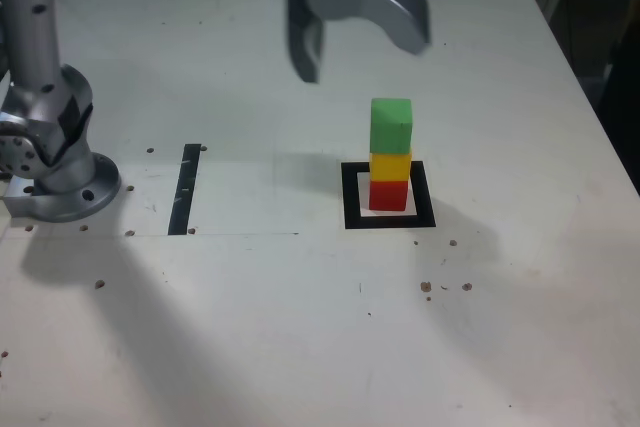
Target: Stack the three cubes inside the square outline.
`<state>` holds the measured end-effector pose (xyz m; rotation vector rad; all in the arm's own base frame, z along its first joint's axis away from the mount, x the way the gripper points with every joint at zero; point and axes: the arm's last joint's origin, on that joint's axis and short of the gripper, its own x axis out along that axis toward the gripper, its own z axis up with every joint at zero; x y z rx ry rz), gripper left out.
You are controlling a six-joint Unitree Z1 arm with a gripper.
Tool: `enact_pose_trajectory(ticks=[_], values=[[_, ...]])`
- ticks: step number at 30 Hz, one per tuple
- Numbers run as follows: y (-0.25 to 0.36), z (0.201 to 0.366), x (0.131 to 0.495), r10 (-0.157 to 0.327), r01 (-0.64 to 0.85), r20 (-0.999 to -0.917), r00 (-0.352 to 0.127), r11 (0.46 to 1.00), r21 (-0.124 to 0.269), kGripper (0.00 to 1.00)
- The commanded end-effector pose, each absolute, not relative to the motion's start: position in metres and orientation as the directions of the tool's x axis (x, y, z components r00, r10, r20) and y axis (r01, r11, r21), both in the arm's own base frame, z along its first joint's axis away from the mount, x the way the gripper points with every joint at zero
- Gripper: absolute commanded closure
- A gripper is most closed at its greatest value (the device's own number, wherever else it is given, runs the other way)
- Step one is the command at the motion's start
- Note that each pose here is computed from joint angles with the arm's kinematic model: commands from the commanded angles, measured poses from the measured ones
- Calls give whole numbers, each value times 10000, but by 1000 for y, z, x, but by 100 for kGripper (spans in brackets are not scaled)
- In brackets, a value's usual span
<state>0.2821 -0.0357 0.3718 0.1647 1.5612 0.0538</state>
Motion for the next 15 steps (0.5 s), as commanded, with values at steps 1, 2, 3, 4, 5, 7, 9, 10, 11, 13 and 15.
enact_pose_trajectory(ticks=[1, 2, 3, 4, 5, 7, 9, 10, 11, 13, 15], values=[[-33, 378, 269, 1484, 784, -9886, 261, 9856, 1501, 0], [-32, 379, 263, 1535, 809, -9878, 271, 9846, 1552, 0], [-31, 379, 258, 1585, 833, -9870, 259, 9836, 1601, 0], [-30, 378, 253, 1631, 859, -9864, 218, 9826, 1644, 0], [-29, 376, 247, 1672, 886, -9858, 136, 9818, 1677, 0], [-27, 367, 236, 1717, 914, -9851, -109, 9812, 1700, 0], [-26, 353, 224, 1703, 906, -9848, -334, 9818, 1667, 0], [-25, 345, 218, 1676, 894, -9850, -420, 9825, 1633, 0], [-24, 335, 212, 1634, 882, -9853, -494, 9834, 1587, 0], [-23, 316, 201, 1531, 864, -9865, -583, 9852, 1478, 0], [-22, 297, 192, 1432, 860, -9873, -682, 9868, 1372, 0]])
